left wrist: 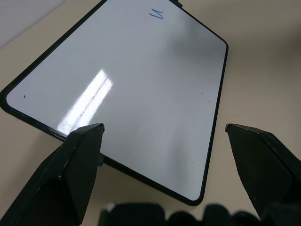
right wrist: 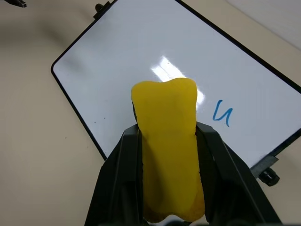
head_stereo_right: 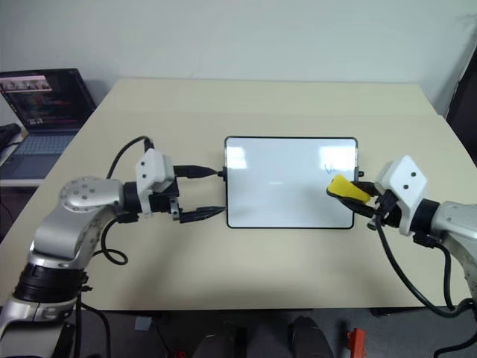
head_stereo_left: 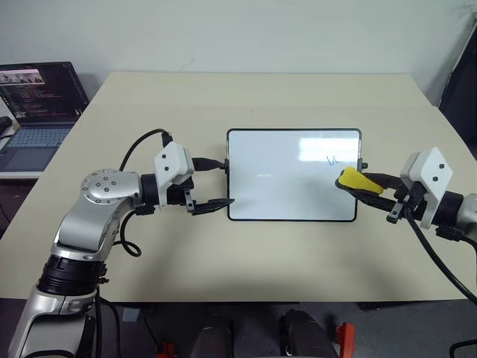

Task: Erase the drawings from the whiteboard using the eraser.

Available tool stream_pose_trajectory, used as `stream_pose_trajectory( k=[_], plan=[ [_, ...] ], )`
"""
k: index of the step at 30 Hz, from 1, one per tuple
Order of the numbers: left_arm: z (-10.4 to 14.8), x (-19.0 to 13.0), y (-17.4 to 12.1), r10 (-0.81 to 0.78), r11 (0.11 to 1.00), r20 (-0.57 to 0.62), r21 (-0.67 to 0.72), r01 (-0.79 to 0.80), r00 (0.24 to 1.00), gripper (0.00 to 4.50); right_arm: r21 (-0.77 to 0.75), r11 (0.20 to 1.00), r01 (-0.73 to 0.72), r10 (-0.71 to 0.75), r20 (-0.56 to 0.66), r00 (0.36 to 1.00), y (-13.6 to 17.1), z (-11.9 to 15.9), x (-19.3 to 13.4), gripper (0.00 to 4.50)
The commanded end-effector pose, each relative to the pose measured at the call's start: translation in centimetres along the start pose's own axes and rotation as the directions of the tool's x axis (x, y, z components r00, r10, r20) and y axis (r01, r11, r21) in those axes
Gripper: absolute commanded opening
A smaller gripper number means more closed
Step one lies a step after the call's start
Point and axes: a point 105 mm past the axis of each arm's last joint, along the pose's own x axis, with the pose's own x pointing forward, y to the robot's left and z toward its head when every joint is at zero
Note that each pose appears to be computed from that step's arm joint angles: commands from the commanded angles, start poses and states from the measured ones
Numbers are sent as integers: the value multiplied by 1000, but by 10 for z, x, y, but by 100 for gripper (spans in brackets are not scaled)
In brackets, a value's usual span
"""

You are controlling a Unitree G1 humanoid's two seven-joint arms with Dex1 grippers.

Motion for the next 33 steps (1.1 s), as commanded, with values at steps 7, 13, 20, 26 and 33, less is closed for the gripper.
stream_pose_trajectory(
  k=[7,13,20,26,33],
  plan=[
    [10,0,4,3,999,19,45,-4,1000,450,-45,993,113,-110,77,991,-19,19,-3,111],
    [11,3,2,-4,999,35,39,3,999,450,-42,926,375,-368,124,922,-69,22,-1,111],
    [10,10,-2,-24,999,41,33,22,999,450,-63,896,439,-429,125,895,-89,15,21,111],
    [11,10,-4,-24,999,44,32,23,999,450,-44,909,414,-408,109,906,-85,0,45,111],
    [10,7,-6,-17,999,35,30,16,999,450,28,931,364,-365,52,930,-71,-24,69,111]
  ],
)
